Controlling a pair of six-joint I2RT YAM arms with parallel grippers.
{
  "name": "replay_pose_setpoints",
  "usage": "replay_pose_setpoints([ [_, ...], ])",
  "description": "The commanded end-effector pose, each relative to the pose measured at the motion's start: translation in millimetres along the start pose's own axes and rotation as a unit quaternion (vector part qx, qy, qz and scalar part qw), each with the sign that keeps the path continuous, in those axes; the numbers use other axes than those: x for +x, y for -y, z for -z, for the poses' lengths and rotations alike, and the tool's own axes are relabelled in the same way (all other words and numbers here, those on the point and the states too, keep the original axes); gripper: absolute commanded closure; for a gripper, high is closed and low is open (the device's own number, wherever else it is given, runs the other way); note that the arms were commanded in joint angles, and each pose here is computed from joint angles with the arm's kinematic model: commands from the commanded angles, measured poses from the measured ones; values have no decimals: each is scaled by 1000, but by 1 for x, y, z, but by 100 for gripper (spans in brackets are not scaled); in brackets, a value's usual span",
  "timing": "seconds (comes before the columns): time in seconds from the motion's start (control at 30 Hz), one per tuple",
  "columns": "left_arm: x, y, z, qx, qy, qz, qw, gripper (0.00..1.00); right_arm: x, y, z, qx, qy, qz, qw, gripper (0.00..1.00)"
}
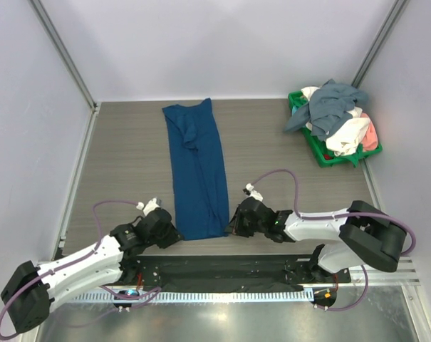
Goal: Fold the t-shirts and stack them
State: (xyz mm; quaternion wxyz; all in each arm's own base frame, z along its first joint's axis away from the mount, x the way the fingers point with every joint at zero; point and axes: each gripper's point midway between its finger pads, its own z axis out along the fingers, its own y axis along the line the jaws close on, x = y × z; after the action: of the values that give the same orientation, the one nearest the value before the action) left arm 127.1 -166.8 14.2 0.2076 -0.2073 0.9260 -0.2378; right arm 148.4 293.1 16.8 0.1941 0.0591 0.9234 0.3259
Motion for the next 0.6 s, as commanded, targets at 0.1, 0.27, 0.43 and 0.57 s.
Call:
replay_pose_setpoints([
  [0.1,12,0,13,-21,-4,-30,999,100,26,64,23,101,-26,30,994,99],
  [0.27,15,17,29,-12,6,-46,999,100,34,60,38,97,-28,31,994,99],
  [0.43,-14,52,59,-11,61,-98,993,100,-1,19,62,68,29,55,996,99],
  [0.57,-39,78,72,-28,108,-139,984,100,-36,-14,82,64,58,80,993,99],
])
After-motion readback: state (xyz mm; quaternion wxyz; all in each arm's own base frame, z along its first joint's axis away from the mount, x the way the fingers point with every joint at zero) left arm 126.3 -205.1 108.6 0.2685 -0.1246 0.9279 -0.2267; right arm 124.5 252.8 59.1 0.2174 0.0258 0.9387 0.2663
